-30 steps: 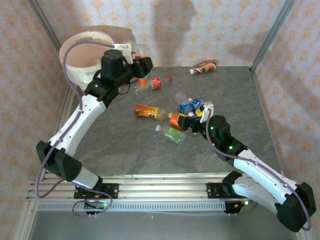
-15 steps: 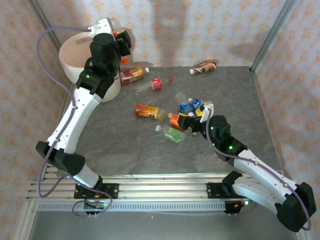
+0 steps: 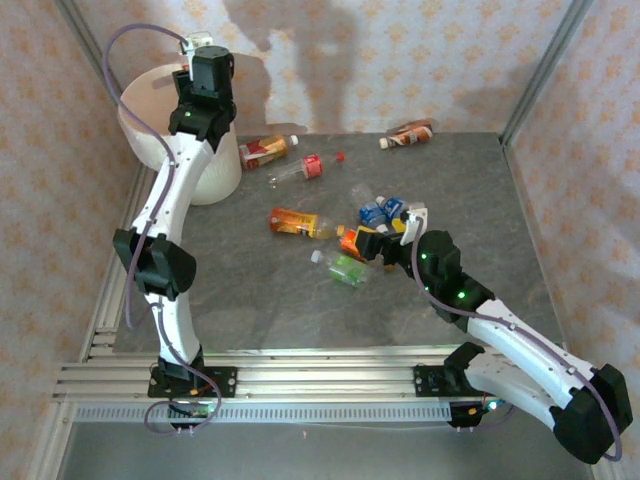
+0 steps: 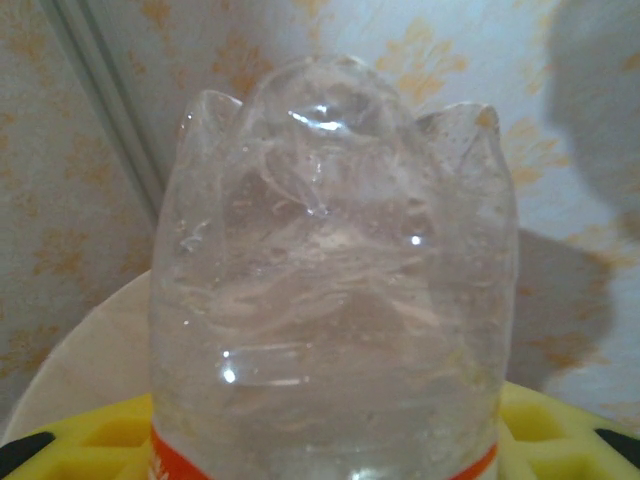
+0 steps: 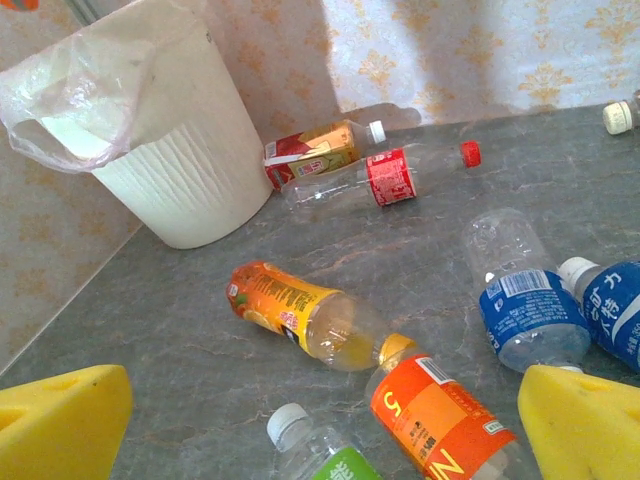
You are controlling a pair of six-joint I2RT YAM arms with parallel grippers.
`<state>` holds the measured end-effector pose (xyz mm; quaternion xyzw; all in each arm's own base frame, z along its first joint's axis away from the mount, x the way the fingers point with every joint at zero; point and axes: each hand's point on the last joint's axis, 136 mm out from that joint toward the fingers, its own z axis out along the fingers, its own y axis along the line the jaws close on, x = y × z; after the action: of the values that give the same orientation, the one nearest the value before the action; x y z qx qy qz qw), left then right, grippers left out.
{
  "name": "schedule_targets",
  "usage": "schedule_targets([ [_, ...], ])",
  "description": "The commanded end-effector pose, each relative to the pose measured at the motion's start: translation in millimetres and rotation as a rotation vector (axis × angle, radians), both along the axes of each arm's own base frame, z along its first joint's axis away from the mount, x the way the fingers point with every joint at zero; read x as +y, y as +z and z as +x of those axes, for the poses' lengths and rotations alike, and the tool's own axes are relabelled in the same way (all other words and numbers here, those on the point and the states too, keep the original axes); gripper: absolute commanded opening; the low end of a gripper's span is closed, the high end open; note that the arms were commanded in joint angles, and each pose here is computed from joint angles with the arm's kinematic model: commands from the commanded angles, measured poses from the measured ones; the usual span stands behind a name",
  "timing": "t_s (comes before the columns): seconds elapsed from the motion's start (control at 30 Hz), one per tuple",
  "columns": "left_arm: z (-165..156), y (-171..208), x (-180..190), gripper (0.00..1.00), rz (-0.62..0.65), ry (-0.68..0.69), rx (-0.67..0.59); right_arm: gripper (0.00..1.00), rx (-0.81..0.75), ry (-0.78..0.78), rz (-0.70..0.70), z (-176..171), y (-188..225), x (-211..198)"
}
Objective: Put the plastic bottles in the bin
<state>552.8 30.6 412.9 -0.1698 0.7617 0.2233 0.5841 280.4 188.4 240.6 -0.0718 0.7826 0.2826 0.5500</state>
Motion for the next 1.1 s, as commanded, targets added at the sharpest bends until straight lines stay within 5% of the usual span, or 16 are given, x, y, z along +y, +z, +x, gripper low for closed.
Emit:
schedule_targets([
  [0.0,-7,30,30,0.46,0.056,0.055,-0.038,0.99,0.005,-0.019,0.003,3,1,-1],
  [0.57,22,-21,127,0.51,-0.06,0.187,0.043,0.99,0.041,-0.037,-0.019,11,-9,1],
  [0.87,10,-25,152,0.81,-0.072,0.312,0.028,0.99,0.055,-0.034,-0.033,15,-15,4],
  [1.07,1,-23,145,0.88,-0.158,0.295,0.007,0.99,0.061,-0.074,-0.026,19,-15,-1],
])
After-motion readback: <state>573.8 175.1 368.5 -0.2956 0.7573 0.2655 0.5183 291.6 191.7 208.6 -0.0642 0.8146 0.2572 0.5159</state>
